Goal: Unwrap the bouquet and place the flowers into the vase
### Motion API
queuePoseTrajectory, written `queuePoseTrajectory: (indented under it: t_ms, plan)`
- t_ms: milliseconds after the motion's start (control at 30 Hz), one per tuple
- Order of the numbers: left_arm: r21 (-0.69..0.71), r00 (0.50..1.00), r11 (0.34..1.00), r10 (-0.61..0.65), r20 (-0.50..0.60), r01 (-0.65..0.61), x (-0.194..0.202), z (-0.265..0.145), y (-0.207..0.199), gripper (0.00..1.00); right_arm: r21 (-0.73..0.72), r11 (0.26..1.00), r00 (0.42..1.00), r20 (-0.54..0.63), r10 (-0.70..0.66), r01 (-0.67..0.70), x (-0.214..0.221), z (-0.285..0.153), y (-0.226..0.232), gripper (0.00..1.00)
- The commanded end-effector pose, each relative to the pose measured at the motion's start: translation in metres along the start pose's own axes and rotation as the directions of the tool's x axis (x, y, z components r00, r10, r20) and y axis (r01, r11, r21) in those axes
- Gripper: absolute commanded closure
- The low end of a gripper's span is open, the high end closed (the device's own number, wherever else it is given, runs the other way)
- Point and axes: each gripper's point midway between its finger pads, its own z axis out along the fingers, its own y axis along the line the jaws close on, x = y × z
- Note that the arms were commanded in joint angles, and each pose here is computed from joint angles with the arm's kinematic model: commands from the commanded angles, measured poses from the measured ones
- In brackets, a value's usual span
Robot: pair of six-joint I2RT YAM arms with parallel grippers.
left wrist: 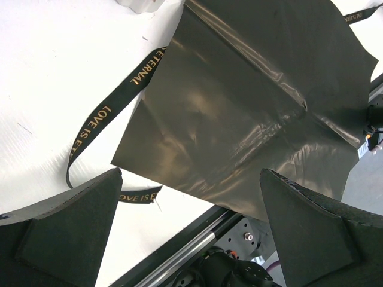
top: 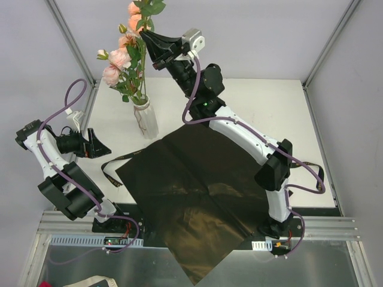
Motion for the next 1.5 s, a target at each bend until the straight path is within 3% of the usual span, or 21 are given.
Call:
queuePoseTrajectory:
  t_ms: [0, 267, 567, 667, 767, 800, 933, 1033, 1100, 1167, 1233, 1267, 1333, 1367, 1467]
  plan:
    - [0.037, 1.0, 0.999, -0.022, -0.003, 0.022, 0.004, -0.001, -0.009, 0.01, 0.004, 0.999, 0.996, 0.087, -0.033, 0.032, -0.026, 0.007, -0.005, 0.99]
    - [0.034, 1.0, 0.999, -0.016, -0.005, 0.017, 0.005, -0.001, -0.01, 0.01, 0.019, 0.998, 0.998, 0.038, -0.058, 0.058, 0.009, 0.007, -0.011, 0.99]
    - [0.037, 0.999, 0.999, 0.002, 0.052, -0.004, -0.007, -0.006, -0.027, 0.01, 0.06, 0.998, 0.977, -0.214, 0.018, -0.006, 0.105, -0.017, -0.005, 0.99]
    - [0.033, 0.997, 0.999, 0.009, 0.075, -0.012, -0.013, -0.009, -0.033, 0.01, 0.063, 0.998, 0.952, -0.304, 0.035, -0.017, 0.133, -0.031, 0.003, 0.89]
    - [0.036, 0.995, 0.999, 0.011, 0.1, -0.014, -0.018, -0.01, -0.039, 0.01, 0.086, 0.995, 0.916, -0.394, 0.082, -0.052, 0.156, -0.049, 0.007, 0.65]
    - [0.033, 0.994, 0.999, 0.01, 0.11, -0.014, -0.02, -0.01, -0.039, 0.01, 0.091, 0.994, 0.912, -0.4, 0.091, -0.059, 0.15, -0.051, 0.008, 0.46]
    - [0.011, 0.991, 1.0, 0.021, 0.13, -0.023, -0.025, -0.009, -0.04, 0.01, 0.103, 0.993, 0.86, -0.501, 0.099, -0.054, 0.155, -0.079, 0.01, 0.18]
    - [0.002, 0.99, 1.0, 0.027, 0.141, -0.028, -0.029, -0.007, -0.041, 0.01, 0.132, 0.991, 0.811, -0.577, 0.099, -0.028, 0.147, -0.114, 0.006, 0.12]
    - [-0.004, 0.989, 1.0, 0.01, 0.151, -0.009, -0.031, -0.007, -0.041, 0.01, 0.155, 0.988, 0.773, -0.628, 0.091, 0.01, 0.135, -0.151, -0.002, 0.02]
    - [-0.014, 0.986, 1.0, 0.013, 0.165, -0.011, -0.035, -0.007, -0.04, 0.01, 0.194, 0.978, 0.734, -0.674, 0.081, 0.07, 0.112, -0.181, -0.014, 0.0]
    - [-0.018, 0.985, 1.0, 0.004, 0.171, -0.001, -0.036, -0.005, -0.038, 0.01, 0.251, 0.956, 0.649, -0.755, 0.094, 0.154, 0.114, -0.222, -0.03, 0.0]
    - [-0.027, 0.984, 1.0, 0.002, 0.177, 0.003, -0.037, -0.004, -0.035, 0.01, 0.294, 0.924, 0.565, -0.818, 0.111, 0.244, 0.107, -0.254, -0.046, 0.0]
    - [-0.027, 0.984, 1.0, -0.009, 0.176, 0.014, -0.034, 0.0, -0.031, 0.01, 0.401, 0.856, 0.484, -0.849, 0.212, 0.327, 0.098, -0.294, -0.071, 0.03]
    - [-0.043, 0.983, 0.999, -0.004, 0.181, 0.012, -0.035, 0.001, -0.027, 0.01, 0.408, 0.805, 0.393, -0.888, 0.241, 0.43, 0.086, -0.33, -0.089, 0.03]
    - [-0.05, 0.985, 0.998, -0.038, 0.166, 0.047, -0.028, 0.011, -0.019, 0.01, 0.408, 0.715, 0.289, -0.912, 0.29, 0.568, 0.062, -0.39, -0.111, 0.03]
